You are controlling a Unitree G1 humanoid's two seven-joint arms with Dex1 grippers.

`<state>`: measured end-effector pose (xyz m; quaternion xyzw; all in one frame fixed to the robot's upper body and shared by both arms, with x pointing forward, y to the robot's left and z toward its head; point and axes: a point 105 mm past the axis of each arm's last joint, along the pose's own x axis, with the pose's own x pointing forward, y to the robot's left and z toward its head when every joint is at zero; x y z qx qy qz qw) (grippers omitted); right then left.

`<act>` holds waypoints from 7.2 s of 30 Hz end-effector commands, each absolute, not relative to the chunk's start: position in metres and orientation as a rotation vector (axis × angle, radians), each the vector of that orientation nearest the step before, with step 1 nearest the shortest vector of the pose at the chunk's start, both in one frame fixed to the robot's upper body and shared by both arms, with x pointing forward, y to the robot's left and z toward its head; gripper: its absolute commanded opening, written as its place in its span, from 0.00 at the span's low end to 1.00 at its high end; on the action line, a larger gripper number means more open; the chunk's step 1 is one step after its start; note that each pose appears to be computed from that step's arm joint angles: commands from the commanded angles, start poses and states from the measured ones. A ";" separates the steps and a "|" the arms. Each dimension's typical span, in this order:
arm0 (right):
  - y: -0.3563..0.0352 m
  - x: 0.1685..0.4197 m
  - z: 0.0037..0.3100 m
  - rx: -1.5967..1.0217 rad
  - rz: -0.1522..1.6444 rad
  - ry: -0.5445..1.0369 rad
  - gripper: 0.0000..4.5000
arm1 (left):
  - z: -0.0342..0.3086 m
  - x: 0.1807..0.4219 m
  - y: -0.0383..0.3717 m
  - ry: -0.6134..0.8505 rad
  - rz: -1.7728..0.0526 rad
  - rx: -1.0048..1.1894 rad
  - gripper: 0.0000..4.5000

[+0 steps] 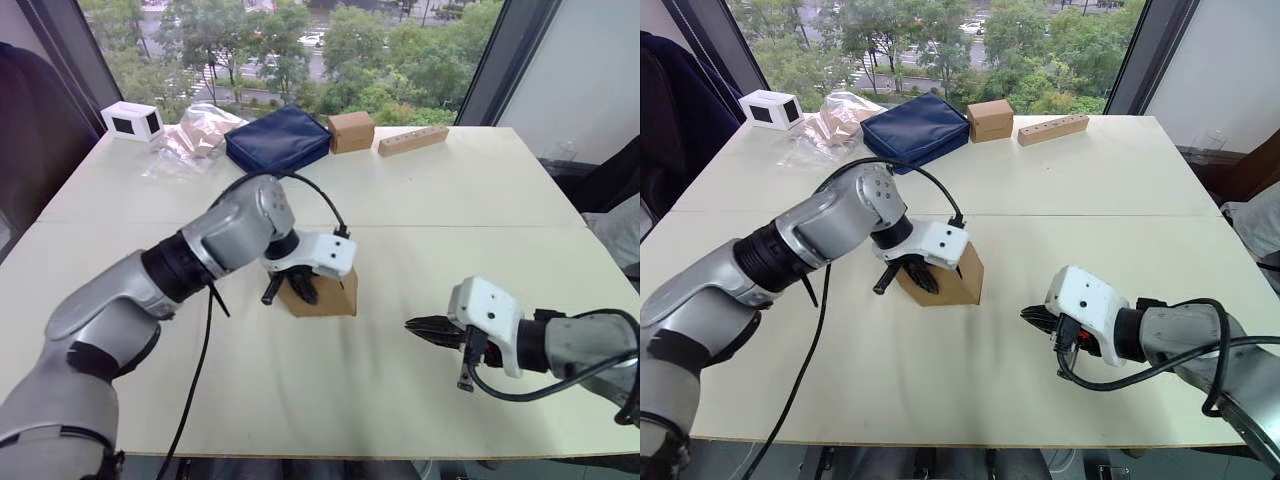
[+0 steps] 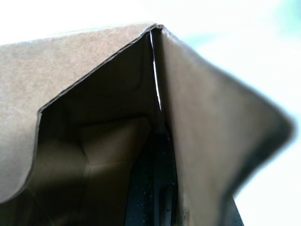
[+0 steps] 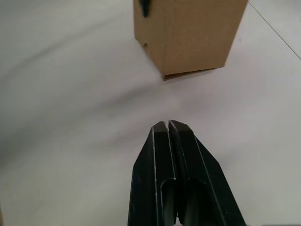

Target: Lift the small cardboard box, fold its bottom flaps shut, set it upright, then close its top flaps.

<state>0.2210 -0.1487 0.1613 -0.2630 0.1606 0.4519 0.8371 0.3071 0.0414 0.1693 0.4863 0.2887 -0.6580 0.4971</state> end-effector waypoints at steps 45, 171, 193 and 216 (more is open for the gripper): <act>-0.158 0.277 0.146 -0.199 0.843 0.239 0.00 | 0.172 0.344 0.162 0.152 -0.800 0.049 0.01; -0.122 0.292 0.233 0.003 1.161 0.012 0.00 | 0.203 0.385 0.127 0.114 -1.084 -0.062 0.01; -0.068 0.266 0.184 -0.451 1.202 0.091 0.00 | 0.142 0.391 0.075 0.342 -1.379 0.013 0.01; -0.062 0.287 0.158 -0.454 1.197 0.164 0.00 | 0.137 0.381 0.063 0.319 -1.450 0.025 0.01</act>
